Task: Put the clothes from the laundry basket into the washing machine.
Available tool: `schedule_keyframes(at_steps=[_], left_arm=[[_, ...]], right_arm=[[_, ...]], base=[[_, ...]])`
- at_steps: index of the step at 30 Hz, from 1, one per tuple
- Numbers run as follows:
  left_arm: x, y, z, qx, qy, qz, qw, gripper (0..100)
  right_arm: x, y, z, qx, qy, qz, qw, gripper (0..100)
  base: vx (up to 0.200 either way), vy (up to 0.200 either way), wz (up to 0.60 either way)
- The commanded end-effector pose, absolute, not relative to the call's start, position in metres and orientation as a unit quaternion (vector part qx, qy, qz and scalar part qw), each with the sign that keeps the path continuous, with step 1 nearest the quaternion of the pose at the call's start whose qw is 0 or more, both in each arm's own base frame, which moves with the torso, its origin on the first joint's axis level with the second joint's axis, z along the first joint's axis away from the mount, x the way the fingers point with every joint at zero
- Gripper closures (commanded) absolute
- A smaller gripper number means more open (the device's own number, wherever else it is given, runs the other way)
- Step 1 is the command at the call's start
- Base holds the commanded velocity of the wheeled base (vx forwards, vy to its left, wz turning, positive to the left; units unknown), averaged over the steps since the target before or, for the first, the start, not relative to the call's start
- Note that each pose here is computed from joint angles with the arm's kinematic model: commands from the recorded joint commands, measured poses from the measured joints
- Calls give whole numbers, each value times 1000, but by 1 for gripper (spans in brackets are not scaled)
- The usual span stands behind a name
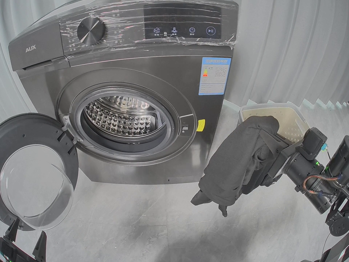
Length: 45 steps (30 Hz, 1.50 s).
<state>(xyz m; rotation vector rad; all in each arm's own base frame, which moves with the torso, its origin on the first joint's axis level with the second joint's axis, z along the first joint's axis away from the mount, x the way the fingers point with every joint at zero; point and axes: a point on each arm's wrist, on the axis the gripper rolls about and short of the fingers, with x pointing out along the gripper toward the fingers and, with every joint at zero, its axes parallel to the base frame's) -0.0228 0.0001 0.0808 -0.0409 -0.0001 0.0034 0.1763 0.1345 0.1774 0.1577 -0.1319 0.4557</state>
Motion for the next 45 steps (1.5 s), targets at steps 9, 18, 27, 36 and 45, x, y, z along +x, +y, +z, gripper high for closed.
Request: schedule_keyframes(at_steps=[9,18,27,36,45], left_arm=[[-23,0,76,-20,0,2,1000,0],[-23,0,76,-20,0,2,1000,0],[-23,0,76,-21,0,1,1000,0],[-23,0,76,-21,0,2,1000,0],[-23,0,76,-21,1,2,1000,0]], right_arm=[[176,135,177,78,-64,227,969,100],[176,135,177,78,-64,227,969,100],[175,136,175,77,-61,231,968,100],[174,137,175,77,-60,233,967,100],[174,137,175,78,-59,234,967,100]], base=[[0,0,0],[0,0,0],[0,44,0],[0,200,0],[0,156,0]])
